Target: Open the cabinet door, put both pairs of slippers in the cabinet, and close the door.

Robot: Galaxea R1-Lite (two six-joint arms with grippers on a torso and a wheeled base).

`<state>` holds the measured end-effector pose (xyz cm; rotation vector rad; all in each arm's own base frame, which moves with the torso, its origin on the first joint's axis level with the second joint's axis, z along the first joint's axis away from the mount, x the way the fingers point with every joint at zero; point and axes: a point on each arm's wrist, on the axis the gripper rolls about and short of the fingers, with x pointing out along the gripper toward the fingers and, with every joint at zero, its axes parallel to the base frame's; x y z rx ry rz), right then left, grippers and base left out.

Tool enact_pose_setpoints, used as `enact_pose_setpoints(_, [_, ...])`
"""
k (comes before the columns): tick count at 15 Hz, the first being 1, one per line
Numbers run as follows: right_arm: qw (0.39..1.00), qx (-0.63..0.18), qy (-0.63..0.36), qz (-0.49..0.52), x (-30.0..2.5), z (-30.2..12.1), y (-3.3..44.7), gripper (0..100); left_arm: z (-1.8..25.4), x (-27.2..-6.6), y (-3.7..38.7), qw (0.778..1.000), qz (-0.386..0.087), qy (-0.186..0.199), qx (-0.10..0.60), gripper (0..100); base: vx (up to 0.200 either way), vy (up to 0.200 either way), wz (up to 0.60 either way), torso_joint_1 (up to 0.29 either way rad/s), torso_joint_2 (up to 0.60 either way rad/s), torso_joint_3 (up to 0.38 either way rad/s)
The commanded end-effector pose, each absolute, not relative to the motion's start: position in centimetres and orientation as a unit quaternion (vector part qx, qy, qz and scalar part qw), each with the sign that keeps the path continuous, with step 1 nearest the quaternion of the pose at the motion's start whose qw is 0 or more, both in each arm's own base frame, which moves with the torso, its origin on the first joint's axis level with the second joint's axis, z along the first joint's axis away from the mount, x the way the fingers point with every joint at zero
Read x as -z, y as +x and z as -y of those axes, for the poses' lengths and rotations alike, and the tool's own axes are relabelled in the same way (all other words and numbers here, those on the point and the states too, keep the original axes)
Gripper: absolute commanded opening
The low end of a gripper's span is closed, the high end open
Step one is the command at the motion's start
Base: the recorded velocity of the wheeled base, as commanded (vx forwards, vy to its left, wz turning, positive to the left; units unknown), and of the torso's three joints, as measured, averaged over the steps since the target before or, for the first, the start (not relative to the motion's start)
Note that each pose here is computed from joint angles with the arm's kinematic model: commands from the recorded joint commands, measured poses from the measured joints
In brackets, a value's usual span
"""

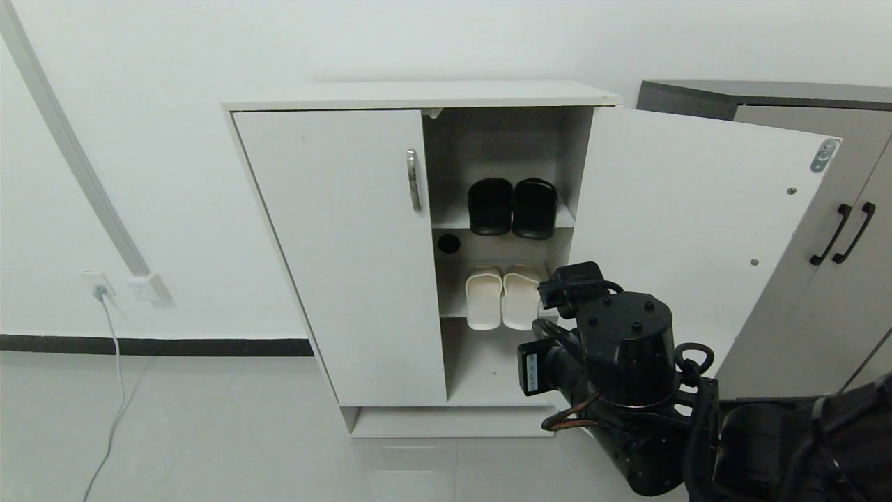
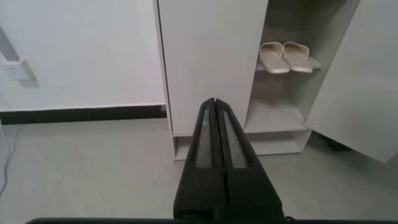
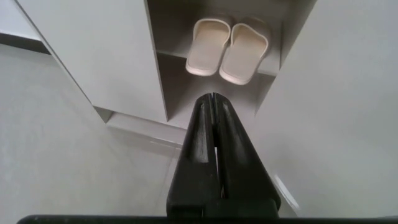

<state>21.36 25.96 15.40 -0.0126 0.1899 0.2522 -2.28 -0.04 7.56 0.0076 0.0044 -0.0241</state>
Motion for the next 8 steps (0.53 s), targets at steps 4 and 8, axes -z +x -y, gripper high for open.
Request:
enact_pose_setpoints(4, [0.988,-0.124,-0.004,-0.093,-15.28,-25.99,21.5,0,0.03,-7.55,-2.28,1.0,-0.002,0.004,0.012,0,0.0,0.0,0.0,0.0,0.0,0.0])
enact_pose_setpoints(8, [0.988,-0.123,-0.008,-0.096,-15.04,-26.07,21.62,0,0.04,-7.55,-2.28,1.0,-0.002,0.004,0.013,0,0.0,0.0,0.0,-0.001,-0.02,-0.031])
